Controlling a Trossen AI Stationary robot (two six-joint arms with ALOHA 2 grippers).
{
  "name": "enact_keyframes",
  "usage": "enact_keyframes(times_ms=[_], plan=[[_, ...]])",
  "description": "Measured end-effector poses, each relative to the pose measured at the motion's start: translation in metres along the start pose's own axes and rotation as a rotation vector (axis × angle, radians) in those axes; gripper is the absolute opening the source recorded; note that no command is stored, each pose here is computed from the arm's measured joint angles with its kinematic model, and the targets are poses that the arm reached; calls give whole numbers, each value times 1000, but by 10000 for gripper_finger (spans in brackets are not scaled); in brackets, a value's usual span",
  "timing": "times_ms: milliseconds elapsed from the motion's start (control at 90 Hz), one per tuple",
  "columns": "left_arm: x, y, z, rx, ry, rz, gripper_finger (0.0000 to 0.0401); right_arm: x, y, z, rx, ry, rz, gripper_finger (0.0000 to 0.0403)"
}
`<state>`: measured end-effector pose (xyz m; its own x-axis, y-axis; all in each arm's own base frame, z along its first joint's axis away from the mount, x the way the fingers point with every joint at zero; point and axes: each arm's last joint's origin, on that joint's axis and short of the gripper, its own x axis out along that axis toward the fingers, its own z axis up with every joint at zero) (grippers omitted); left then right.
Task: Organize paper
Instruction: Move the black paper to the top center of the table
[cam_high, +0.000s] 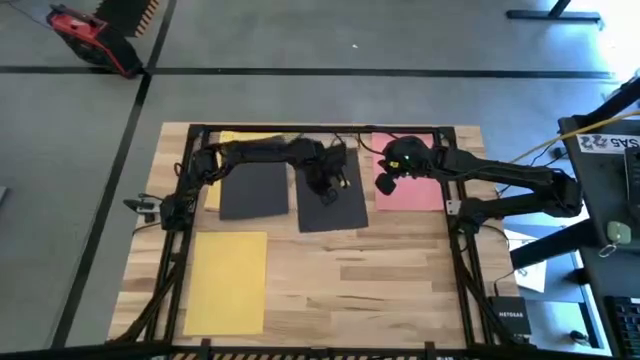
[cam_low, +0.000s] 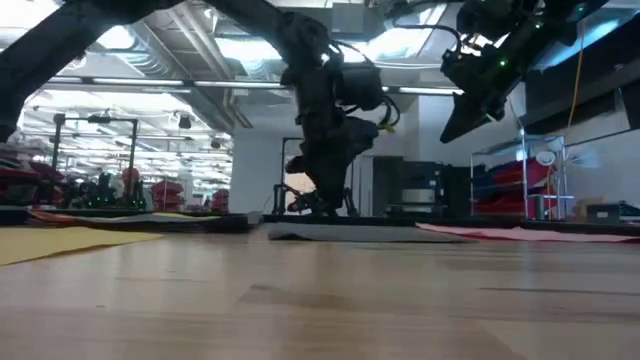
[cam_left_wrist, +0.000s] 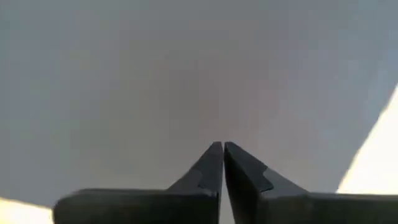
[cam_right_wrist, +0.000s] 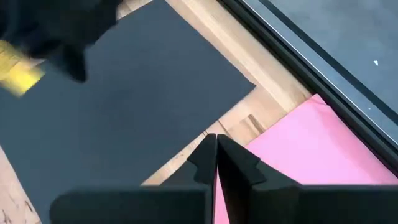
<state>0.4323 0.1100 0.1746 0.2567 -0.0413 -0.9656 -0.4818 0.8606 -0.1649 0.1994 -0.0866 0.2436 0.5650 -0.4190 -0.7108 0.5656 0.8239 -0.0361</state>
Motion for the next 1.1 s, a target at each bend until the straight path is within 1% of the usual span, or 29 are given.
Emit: enact_keyframes(times_ms=[122,189,300,433,589,733,800,889,1011,1100], plan=[[16,-8,-12,4,19,-1,0,0,0,0,0,0,0,0],[24,-7,-17,5,27,1,0,0,0,0,0,0,0,0],[29,-2,-20,-2,14,0,0,0,0,0,0,0,0,0],[28,8,-17,28,3,10,0,0,0,0,0,0,0,0],[26,26,-12,20,-10,47,0,0,0,0,0,0,0,0],[26,37,-9,37,-12,57,0,0,0,0,0,0,0,0],[26,41,-8,43,-11,55,0,0,0,0,0,0,0,0],[26,44,-8,79,-10,57,0,0,0,0,0,0,0,0],[26,43,-8,128,-11,64,0,0,0,0,0,0,0,0],[26,44,-7,135,-19,63,0,0,0,0,1,0,0,0]])
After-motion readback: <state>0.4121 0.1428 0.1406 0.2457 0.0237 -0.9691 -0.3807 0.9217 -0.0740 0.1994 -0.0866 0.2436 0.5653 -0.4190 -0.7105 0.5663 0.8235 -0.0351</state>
